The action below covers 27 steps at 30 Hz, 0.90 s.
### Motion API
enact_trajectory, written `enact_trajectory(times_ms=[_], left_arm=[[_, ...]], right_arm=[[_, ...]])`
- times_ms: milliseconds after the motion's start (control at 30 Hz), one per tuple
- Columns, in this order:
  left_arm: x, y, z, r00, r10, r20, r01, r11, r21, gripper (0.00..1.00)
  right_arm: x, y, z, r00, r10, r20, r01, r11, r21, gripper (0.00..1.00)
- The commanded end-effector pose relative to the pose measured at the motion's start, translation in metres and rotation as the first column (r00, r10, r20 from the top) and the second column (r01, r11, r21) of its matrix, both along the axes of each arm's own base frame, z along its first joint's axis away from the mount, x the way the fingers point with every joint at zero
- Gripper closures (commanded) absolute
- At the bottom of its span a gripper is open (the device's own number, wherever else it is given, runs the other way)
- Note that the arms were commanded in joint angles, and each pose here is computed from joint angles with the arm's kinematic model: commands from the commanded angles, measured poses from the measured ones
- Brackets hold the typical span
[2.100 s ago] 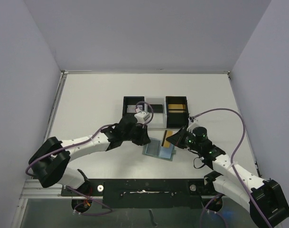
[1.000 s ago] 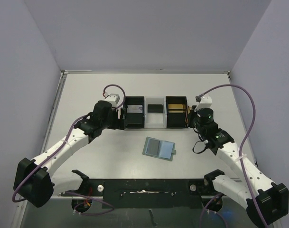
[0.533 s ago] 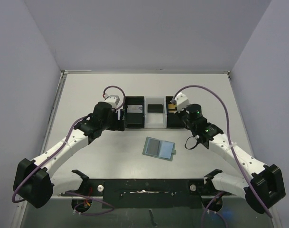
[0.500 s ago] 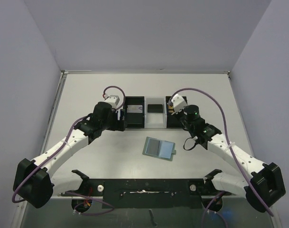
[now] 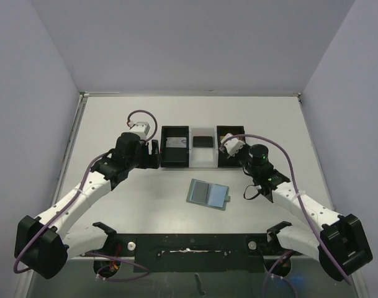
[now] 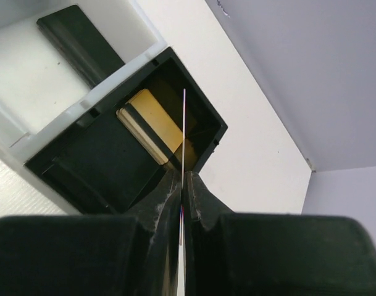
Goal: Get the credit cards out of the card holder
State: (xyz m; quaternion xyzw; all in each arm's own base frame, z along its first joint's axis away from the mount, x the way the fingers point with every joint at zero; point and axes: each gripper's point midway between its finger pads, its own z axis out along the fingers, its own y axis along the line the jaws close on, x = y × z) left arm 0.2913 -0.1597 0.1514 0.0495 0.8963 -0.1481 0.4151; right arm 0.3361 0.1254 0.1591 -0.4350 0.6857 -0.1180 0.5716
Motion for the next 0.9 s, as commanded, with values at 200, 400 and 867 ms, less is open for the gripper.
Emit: enact_trajectory(times_ms=[200, 400, 867], left_arm=[[0.004, -0.002, 0.017, 0.998, -0.006, 0.058, 0.008, 0.999, -0.042, 0.27], [0.003, -0.004, 0.015, 0.999, -0.011, 0.053, 0.013, 0.999, -0.043, 0.27], [0.002, -0.007, 0.013, 0.998, -0.031, 0.048, 0.033, 0.998, -0.052, 0.27]], right_arm=[[0.033, 0.003, 0.029, 0.981, 0.077, -0.177, -0.018, 0.95, 0.312, 1.0], [0.045, 0.002, 0.013, 0.977, 0.047, -0.206, 0.018, 0.953, 0.304, 1.0], [0.08, 0.004, -0.018, 0.98, -0.006, -0.197, 0.018, 0.998, 0.062, 0.99]])
